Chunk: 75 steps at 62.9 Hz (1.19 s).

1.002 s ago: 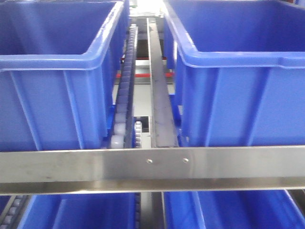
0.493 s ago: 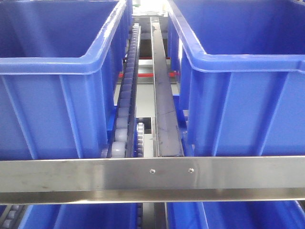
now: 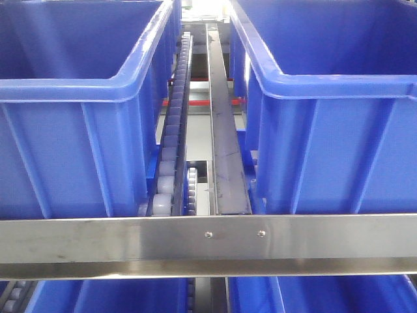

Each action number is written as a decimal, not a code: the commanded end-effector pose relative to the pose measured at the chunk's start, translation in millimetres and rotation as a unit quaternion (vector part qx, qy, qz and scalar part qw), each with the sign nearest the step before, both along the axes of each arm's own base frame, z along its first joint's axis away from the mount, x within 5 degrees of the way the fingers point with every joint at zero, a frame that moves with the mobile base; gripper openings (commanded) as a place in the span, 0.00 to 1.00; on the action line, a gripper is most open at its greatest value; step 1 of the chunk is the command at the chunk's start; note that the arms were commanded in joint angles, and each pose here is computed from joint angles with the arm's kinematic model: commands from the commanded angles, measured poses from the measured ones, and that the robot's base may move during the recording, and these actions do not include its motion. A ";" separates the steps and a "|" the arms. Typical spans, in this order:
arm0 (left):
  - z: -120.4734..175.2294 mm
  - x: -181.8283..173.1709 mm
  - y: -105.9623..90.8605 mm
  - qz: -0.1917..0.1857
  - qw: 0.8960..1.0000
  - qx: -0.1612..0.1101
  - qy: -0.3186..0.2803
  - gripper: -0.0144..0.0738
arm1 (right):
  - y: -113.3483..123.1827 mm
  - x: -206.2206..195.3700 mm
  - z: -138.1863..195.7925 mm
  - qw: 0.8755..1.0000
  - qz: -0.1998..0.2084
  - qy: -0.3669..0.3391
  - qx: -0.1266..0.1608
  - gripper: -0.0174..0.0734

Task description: Pick and sort blue part to right shelf

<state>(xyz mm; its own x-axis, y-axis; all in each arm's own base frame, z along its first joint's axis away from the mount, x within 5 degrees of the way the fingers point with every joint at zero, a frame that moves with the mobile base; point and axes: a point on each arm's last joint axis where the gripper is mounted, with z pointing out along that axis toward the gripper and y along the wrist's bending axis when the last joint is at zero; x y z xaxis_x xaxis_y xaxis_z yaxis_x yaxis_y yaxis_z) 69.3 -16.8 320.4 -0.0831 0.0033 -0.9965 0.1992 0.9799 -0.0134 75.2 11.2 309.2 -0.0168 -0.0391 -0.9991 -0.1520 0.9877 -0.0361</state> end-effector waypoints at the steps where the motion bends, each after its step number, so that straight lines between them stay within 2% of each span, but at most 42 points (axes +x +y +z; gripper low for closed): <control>1: 19.5 -0.8 2.4 0.014 0.998 -0.022 -0.054 0.54 | 0.3 -1.2 18.8 0.998 0.002 -0.064 -0.002 0.63; 12: 19.7 -0.8 2.5 0.014 0.998 -0.023 -0.055 0.54 | 0.3 -1.1 17.9 0.998 0.002 -0.058 0.002 0.63; 18: 20.0 -0.9 2.2 0.012 0.998 -0.033 -0.055 0.54 | 0.4 -1.0 18.2 0.998 0.002 -0.060 0.002 0.63; 20: 20.1 -0.9 2.1 0.012 0.998 -0.035 -0.055 0.54 | 0.5 -1.1 18.7 0.998 0.003 -0.060 0.008 0.63; 26: 20.3 2.6 1.9 0.012 0.998 -0.035 -0.049 0.54 | 1.3 -0.2 23.4 0.997 0.009 -0.056 0.049 0.63; 31: 25.4 8.3 2.5 0.018 0.998 -0.037 -0.053 0.55 | 2.3 4.9 28.7 0.997 0.009 -0.060 0.053 0.63; 44: 37.4 49.5 4.8 0.047 0.997 -0.036 -0.049 0.55 | 9.3 45.7 31.1 0.998 0.009 -0.041 0.045 0.63; 53: 42.9 85.3 3.0 0.052 0.998 -0.032 -0.015 0.55 | 15.7 82.2 33.2 0.999 0.010 -0.031 0.044 0.73; 57: 43.4 100.1 2.0 0.053 0.998 -0.030 0.000 0.59 | 17.9 94.9 36.8 0.998 0.010 -0.035 0.044 0.79; 61: 44.2 113.2 1.1 0.053 0.998 -0.029 0.012 0.70 | 20.1 107.6 38.0 0.998 0.010 -0.032 0.044 0.84; 67: 43.8 133.3 -1.4 0.049 0.997 -0.032 0.040 0.85 | 23.0 124.8 36.7 0.999 0.010 -0.014 0.041 0.85; 70: 42.9 141.7 -2.1 0.049 0.997 -0.033 0.049 0.89 | 24.0 130.8 36.7 0.999 0.010 -0.009 0.040 0.85; 75: 40.4 153.3 -2.9 0.049 0.996 -0.031 0.061 0.90 | 25.0 136.5 38.5 0.999 0.010 -0.012 0.041 0.85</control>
<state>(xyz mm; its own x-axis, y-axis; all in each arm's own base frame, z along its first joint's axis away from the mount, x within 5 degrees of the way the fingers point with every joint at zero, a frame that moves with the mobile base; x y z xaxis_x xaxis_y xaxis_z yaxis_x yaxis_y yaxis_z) 212.8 -21.7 342.8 -0.2862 -0.0478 -0.9570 0.1187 0.9893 -0.0849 206.9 36.0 321.0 -0.1470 0.0147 -0.9890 -0.1669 0.9852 0.0395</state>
